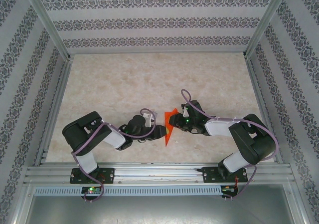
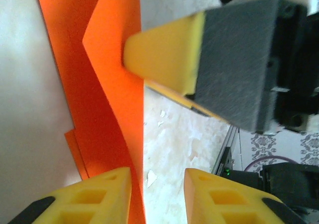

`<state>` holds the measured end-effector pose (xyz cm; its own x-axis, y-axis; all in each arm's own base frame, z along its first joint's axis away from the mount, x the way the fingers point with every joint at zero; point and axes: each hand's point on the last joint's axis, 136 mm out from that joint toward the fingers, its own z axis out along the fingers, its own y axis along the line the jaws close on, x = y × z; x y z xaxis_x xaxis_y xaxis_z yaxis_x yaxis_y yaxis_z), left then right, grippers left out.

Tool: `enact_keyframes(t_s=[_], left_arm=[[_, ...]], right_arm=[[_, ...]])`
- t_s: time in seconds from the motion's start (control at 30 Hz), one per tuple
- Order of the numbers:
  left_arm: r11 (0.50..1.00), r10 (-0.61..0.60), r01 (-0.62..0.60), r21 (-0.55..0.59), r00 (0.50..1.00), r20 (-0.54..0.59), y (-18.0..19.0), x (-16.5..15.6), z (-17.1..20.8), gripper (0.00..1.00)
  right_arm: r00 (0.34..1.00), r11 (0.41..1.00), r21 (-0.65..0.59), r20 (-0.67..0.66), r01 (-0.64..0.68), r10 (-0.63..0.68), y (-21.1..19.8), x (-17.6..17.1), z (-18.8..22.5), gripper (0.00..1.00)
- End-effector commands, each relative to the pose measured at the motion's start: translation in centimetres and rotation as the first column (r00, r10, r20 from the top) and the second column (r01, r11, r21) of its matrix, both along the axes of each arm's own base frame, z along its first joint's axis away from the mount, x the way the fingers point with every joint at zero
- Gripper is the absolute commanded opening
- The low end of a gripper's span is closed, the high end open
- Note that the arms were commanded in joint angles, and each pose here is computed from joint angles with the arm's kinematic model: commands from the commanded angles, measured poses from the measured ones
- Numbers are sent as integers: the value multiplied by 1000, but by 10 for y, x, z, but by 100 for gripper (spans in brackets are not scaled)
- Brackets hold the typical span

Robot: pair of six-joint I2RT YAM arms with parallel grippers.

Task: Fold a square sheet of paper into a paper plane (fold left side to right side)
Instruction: Fold the wing for the fifth time at the center of the table.

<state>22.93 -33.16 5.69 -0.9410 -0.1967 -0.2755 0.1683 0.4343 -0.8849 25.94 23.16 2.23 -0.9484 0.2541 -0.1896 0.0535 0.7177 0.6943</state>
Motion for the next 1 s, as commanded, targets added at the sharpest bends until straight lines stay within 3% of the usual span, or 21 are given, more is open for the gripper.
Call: enact_keyframes(t_s=[0.0,0.5,0.8,0.97], left_arm=[[999,41,-41,6,999,0,10,10,3,38],[999,32,-31,19,997,-76,-4,25,-17,41],[996,54,-46,80,993,-107,-1,29,-35,15],[995,54,-45,85,992,-117,0,30,-41,10]], right_arm=[[999,996,-86,-44,-4,0,-3,-9,-31,41],[999,996,-85,-42,1,-5,-4,-9,-30,41],[999,996,-90,-46,-2,-2,-4,-10,-31,41],[999,995,-96,-53,-10,5,-4,-11,-33,41]])
